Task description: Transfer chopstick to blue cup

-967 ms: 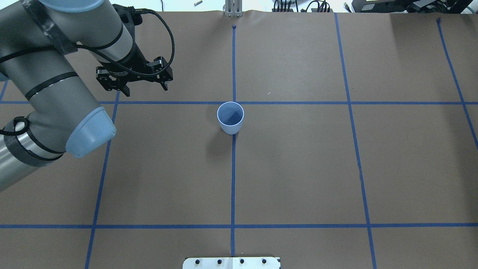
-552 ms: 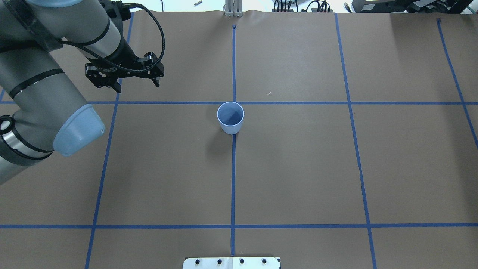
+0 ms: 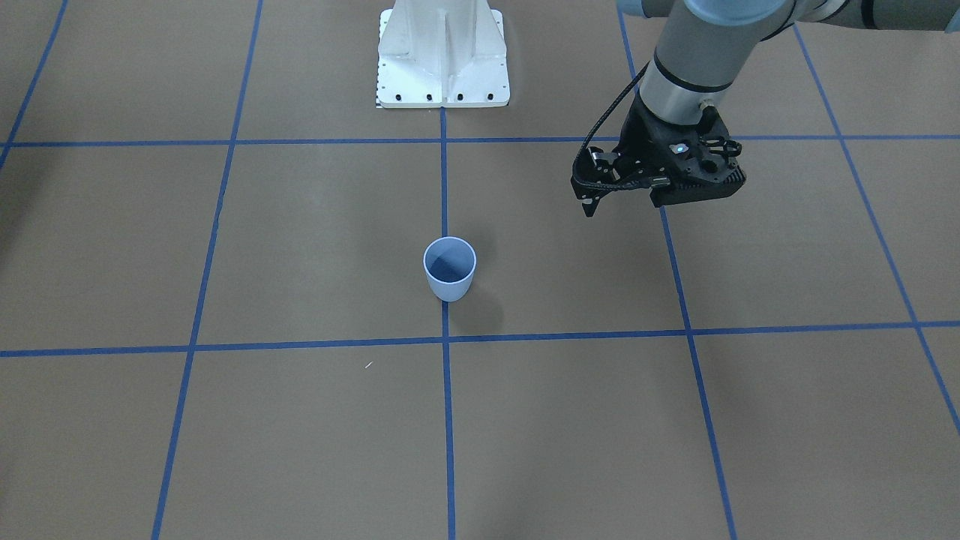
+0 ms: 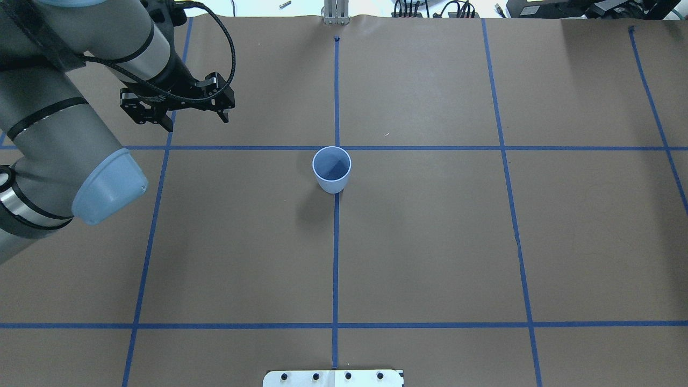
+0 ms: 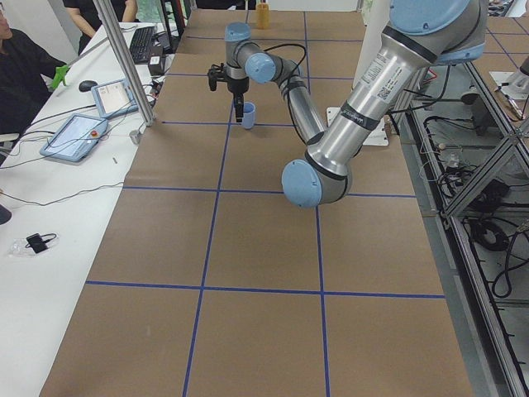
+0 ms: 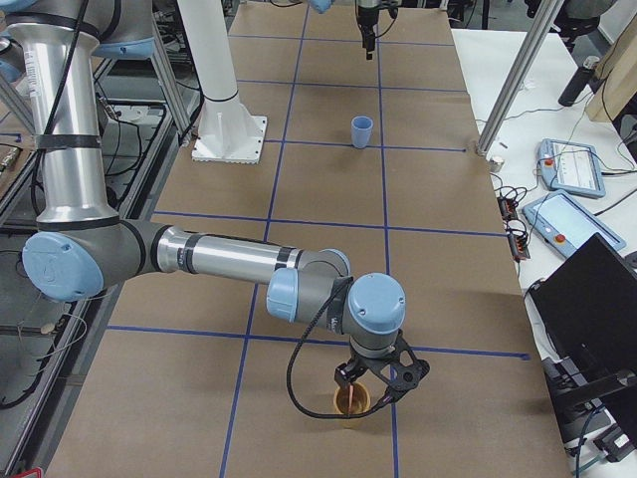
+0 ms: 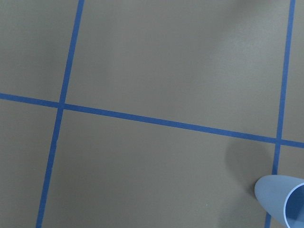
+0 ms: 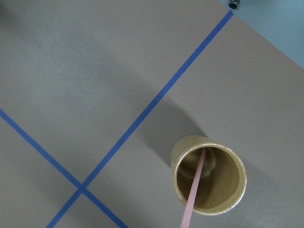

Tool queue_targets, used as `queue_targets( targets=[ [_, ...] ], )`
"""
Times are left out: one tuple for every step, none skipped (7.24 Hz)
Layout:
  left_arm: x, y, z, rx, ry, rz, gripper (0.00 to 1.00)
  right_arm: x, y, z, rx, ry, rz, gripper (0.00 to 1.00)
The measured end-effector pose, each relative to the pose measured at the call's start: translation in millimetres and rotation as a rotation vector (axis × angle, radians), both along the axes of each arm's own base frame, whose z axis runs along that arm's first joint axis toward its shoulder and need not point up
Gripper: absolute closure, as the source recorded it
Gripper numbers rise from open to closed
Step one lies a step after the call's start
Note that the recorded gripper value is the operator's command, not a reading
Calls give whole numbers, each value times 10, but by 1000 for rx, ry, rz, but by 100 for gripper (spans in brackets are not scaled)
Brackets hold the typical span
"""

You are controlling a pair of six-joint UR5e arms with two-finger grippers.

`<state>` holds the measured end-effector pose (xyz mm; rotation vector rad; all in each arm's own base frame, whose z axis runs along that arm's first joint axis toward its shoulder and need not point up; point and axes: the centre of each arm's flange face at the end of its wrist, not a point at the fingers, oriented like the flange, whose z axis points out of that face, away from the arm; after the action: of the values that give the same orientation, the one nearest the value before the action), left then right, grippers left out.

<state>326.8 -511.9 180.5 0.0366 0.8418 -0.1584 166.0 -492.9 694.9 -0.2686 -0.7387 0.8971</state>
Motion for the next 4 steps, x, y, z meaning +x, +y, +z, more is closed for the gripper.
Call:
queue_targets(
  targets=[
    [-14, -6, 8, 15, -3, 12, 1, -26, -31, 138, -37, -4, 58, 0],
    [-48, -12, 16, 37, -7, 27, 1, -77, -49, 248, -76, -10, 110, 0],
    [-139, -39, 43, 67, -14, 44, 1, -131, -56, 304, -112, -17, 146, 0],
    [-252, -67, 88, 89, -25, 56, 1, -165, -54, 315, -135, -31, 171, 0]
  ],
)
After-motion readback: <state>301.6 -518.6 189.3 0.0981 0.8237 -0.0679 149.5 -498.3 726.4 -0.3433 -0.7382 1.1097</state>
